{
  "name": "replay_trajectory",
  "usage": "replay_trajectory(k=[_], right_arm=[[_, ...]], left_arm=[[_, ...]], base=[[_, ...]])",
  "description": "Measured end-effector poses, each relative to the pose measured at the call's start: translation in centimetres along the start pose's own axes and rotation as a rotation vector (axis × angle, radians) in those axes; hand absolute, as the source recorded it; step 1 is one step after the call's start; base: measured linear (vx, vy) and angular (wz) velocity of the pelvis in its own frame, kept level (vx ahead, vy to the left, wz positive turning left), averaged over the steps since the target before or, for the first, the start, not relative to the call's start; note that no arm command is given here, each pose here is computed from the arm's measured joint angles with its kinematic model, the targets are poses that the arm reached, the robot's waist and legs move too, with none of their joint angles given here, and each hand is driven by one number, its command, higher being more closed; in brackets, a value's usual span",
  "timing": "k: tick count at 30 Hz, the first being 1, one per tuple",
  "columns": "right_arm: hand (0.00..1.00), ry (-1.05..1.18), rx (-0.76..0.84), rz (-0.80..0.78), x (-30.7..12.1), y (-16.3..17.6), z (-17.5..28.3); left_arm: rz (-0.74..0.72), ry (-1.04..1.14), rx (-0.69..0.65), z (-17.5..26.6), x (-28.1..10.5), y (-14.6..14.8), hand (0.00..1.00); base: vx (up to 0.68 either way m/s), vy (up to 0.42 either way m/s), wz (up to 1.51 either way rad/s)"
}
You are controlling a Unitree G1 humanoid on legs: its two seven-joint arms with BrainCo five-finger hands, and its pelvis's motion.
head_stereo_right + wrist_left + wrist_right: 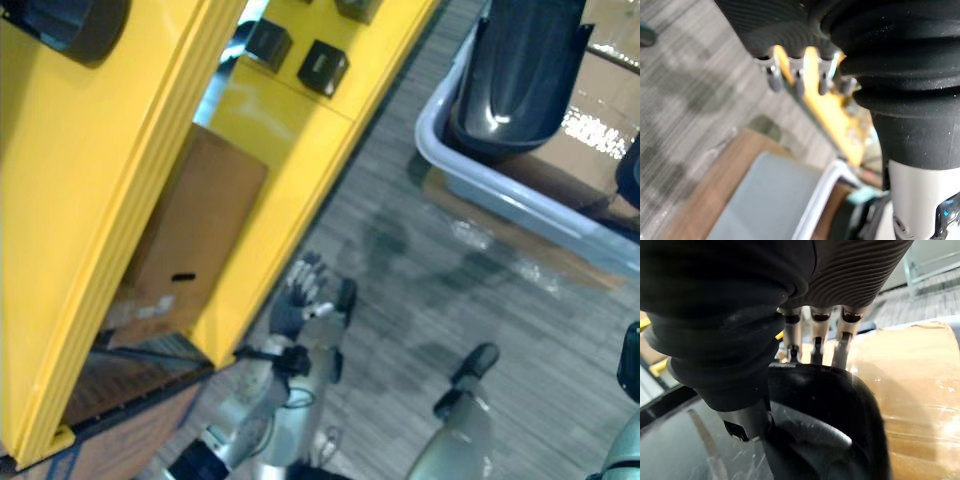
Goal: Walk over and take plastic housings, then place them on the shelf
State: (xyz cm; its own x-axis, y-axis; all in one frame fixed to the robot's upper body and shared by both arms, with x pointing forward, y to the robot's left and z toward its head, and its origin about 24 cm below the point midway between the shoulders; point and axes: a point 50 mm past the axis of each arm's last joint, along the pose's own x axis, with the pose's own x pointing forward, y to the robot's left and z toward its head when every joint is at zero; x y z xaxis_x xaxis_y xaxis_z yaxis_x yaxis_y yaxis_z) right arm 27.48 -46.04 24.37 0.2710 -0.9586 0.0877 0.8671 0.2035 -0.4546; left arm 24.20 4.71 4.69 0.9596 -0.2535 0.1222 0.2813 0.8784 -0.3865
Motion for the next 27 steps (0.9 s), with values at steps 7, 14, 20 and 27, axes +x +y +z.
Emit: replay_trajectory(k=[7, 14, 20, 27], right_arm=[[1.00, 0.026, -0.036, -0.009, 0.0, 0.0, -0.8], [1.00, -0.037, -0.054, -0.078, -0.5, 0.8, -0.4], [1.00, -0.112, -0.062, -0.083, -1.1, 1.8, 0.2], [1.00, -0.225, -0.062, -0.106, -1.6, 2.1, 1.8]], left_arm=[[0.016, 0.000, -0.002, 0.0, 0.0, 0.1, 0.00], [0.024, -0.006, -0.011, 0.0, -0.4, 0.3, 0.00], [0.042, -0.019, -0.027, 0.1, -1.1, 0.9, 0.00], [0.046, -0.055, -0.038, 0.8, -1.5, 1.1, 0.00]], base=[[0.00, -0.047, 0.01], [-0.01, -0.029, 0.00], [0.00, -0.016, 0.00], [0.00, -0.010, 0.00]])
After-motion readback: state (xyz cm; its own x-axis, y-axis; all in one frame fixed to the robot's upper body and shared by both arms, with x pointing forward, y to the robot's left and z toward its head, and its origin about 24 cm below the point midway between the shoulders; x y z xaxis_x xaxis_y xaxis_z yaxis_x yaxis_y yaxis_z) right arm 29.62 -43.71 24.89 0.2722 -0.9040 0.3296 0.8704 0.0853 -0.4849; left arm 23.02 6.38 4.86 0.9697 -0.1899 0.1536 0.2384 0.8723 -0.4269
